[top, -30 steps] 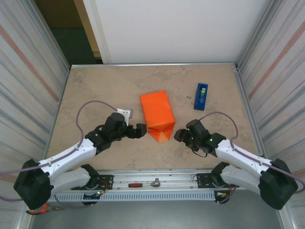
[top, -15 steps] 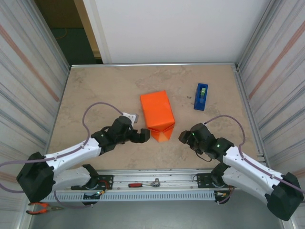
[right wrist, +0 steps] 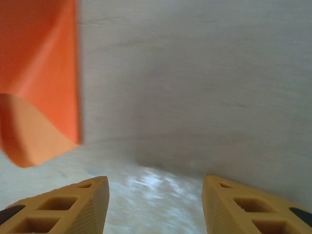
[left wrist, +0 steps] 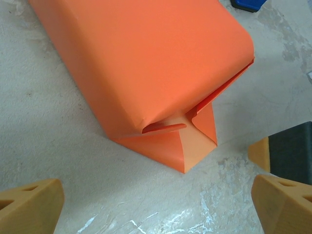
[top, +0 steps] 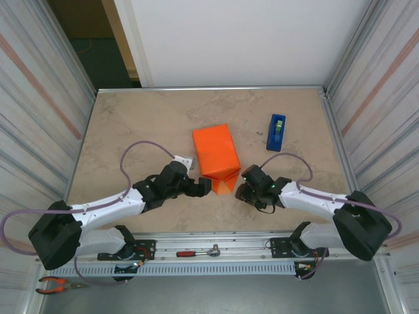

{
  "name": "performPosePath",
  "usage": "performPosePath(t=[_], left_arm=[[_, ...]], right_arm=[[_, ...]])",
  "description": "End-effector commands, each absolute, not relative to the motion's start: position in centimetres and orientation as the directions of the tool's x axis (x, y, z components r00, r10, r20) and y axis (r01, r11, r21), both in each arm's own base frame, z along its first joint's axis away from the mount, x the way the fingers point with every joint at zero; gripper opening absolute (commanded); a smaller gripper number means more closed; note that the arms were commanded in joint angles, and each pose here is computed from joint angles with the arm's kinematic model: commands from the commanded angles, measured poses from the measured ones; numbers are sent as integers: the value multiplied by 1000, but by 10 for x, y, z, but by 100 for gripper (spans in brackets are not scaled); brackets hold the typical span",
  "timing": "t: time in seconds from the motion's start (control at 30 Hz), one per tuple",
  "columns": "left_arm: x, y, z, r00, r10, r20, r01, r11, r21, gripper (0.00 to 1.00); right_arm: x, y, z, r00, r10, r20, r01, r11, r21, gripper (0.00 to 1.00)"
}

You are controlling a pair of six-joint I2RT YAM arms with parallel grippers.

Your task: Wrap the gift box in paper

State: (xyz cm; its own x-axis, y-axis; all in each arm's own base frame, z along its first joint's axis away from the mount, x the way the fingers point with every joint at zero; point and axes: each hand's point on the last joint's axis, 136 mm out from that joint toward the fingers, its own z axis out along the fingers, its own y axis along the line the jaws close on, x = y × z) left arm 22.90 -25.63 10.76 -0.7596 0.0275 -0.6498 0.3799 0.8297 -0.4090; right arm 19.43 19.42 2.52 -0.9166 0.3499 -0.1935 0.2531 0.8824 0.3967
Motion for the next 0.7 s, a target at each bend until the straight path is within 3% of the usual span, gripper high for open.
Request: performPosePath(t=[0.0,0.27,0.43,0.67], left_arm=[[233,-258,110,-746,7,-666,374,832,-410,99],[230,-255,104,-754,8,-657,368,834,-412,99],[229,-255,102,-754,6,-656,367,833,-414,99],[230,-257,102,-753,12,-658,373,831,-412,99]], right_arm=[[207,229,34,-932,292,-216,168,874,455,50],[216,241,28,-936,274,-222,156,886,436,48],[221,241,32,-934,267,-238,145,891,431,38],[223,238,49,-922,274,-274,133,888,439,37]])
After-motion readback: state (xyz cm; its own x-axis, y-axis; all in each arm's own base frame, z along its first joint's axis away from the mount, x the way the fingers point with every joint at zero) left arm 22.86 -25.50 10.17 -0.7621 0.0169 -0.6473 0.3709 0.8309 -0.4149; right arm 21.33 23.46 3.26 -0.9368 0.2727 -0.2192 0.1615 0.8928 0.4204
